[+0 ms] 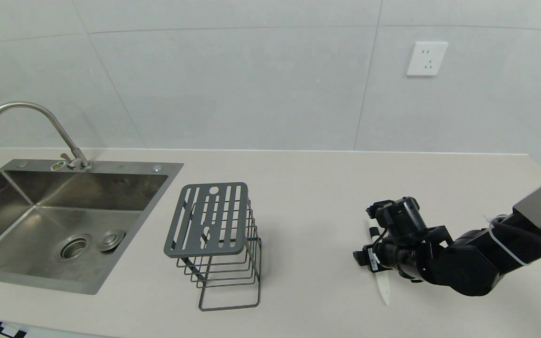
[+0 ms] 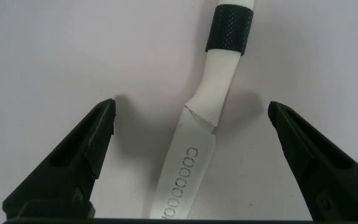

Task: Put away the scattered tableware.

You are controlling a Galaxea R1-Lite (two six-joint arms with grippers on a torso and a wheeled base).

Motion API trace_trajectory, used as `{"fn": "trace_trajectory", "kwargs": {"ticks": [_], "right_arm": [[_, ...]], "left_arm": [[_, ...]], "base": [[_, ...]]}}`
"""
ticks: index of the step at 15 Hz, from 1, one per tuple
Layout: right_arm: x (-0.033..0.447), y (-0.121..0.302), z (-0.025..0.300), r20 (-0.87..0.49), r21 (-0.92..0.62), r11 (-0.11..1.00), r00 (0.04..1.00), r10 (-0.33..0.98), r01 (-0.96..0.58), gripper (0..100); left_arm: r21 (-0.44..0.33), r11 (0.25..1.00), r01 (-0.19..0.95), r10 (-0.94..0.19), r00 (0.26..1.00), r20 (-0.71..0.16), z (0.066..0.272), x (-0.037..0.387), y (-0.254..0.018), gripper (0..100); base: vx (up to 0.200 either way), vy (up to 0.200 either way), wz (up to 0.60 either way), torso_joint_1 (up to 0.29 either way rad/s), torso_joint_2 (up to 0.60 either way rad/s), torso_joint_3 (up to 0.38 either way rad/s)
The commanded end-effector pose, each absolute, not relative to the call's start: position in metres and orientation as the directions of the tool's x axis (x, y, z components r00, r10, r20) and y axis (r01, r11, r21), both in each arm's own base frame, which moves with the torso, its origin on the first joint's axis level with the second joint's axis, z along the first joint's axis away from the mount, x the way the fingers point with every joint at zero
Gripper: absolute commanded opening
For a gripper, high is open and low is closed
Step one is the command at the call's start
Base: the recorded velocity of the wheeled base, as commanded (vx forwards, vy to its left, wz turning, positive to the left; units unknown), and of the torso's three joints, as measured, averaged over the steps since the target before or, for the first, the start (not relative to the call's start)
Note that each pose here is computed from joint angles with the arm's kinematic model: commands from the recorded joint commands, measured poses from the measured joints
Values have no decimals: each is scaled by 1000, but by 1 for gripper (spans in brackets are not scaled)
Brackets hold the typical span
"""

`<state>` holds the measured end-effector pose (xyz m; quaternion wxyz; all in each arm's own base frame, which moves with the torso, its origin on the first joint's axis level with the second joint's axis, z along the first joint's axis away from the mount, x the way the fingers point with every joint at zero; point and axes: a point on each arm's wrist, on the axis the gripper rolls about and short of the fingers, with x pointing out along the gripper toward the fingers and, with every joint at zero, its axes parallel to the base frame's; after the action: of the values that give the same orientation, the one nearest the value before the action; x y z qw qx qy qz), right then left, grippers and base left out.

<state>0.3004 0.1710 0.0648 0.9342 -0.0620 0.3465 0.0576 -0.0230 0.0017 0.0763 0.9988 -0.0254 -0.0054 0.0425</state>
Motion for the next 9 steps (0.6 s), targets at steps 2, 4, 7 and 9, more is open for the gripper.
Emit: {"fn": "trace_trajectory", "kwargs": {"ticks": [2,4,7,9], "right_arm": [[304,166,65,-650,-70,989,758,57,-134,100],[308,165,62,-634,-62,990,771,57,-124,100],[308,166,59,-637,-70,989,769,58,-133,100],[306,165,55,-648,-77,988,760,54,-136,100]], "left_arm": [[-53,995,-85,86,996,8,76,-23,2,100],[-53,995,-85,86,996,9,76,-23,2,100],[-53,995,-85,86,996,9,76,-23,2,100],[-53,995,-85,86,996,8,76,-23,2,100]], "base": [[0,0,0,0,0,0],[0,0,0,0,0,0],[0,0,0,0,0,0],[0,0,0,0,0,0]]}}
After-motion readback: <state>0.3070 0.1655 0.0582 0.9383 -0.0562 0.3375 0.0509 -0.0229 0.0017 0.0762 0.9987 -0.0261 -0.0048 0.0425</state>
